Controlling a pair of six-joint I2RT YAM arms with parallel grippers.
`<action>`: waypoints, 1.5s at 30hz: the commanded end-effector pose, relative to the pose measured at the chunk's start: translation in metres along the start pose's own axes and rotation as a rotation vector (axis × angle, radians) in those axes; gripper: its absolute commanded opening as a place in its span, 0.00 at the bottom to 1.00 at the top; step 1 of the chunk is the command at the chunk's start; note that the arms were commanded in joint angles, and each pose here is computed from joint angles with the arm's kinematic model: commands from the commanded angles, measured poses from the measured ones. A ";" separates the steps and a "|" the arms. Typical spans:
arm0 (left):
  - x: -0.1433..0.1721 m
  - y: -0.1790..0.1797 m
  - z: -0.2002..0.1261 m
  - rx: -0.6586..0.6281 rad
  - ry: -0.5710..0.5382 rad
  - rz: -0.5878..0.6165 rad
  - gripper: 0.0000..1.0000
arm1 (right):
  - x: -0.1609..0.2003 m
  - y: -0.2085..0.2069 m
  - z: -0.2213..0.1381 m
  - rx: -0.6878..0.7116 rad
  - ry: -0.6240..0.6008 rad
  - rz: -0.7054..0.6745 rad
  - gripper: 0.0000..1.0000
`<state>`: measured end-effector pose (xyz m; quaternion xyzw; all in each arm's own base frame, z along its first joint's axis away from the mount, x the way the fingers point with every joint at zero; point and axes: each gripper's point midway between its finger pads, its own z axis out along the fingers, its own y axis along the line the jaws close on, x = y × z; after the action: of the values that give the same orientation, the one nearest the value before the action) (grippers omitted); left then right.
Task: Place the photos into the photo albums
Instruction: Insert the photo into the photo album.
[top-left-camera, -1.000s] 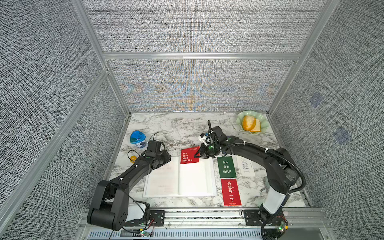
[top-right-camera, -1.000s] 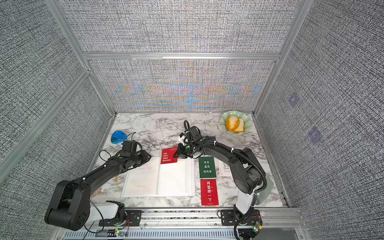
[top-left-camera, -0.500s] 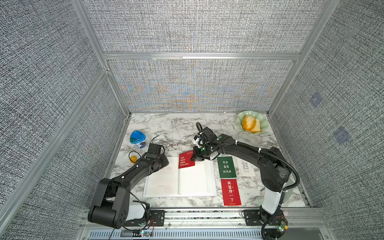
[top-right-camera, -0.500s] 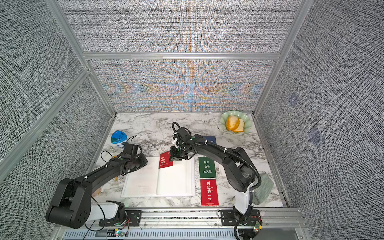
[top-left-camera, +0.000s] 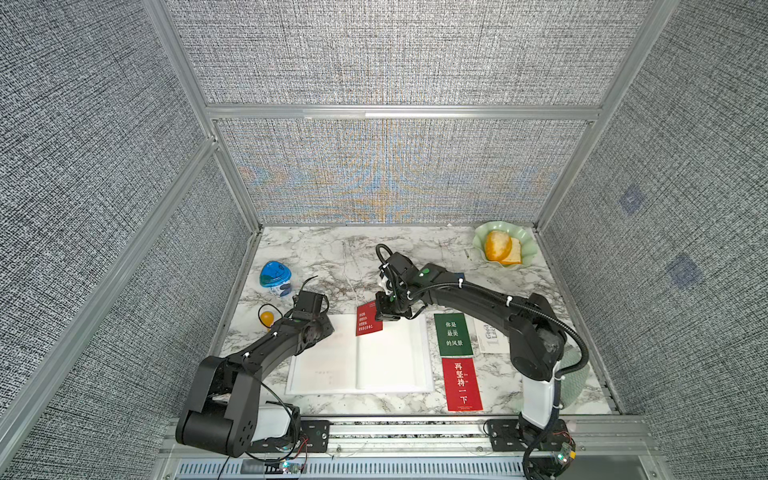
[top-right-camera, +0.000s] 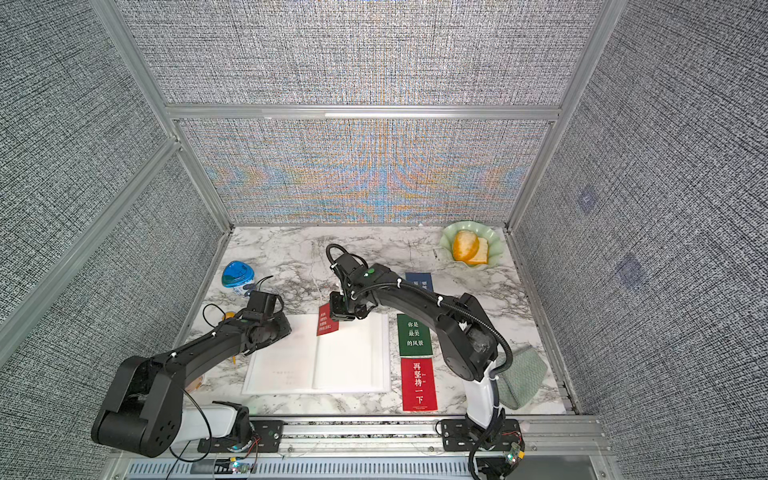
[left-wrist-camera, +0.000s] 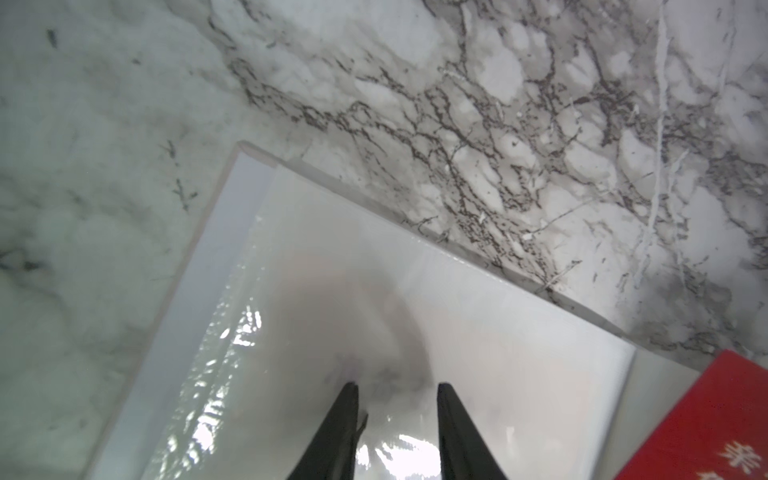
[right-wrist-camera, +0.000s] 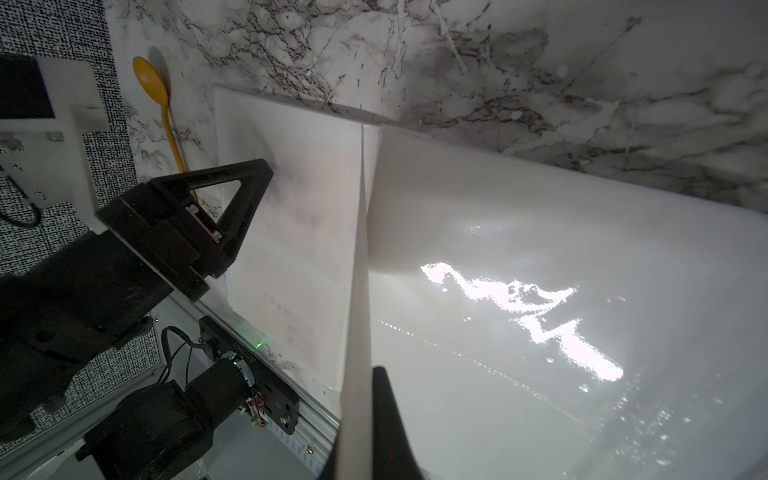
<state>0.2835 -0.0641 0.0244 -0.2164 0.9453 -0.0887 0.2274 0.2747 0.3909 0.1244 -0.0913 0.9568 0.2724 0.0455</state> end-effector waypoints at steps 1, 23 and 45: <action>0.002 0.008 0.000 -0.028 -0.005 -0.009 0.35 | 0.004 -0.008 0.000 0.058 0.010 0.026 0.00; -0.003 0.013 -0.008 -0.040 -0.038 -0.004 0.35 | 0.010 -0.006 0.006 0.053 0.004 0.054 0.00; -0.004 0.018 -0.011 -0.060 -0.042 0.004 0.35 | 0.025 -0.009 0.018 -0.021 0.038 0.091 0.00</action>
<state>0.2758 -0.0489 0.0303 -0.2262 0.9411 -0.0647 0.2430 0.2544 0.3859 0.0990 -0.0575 0.9610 0.2699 0.0199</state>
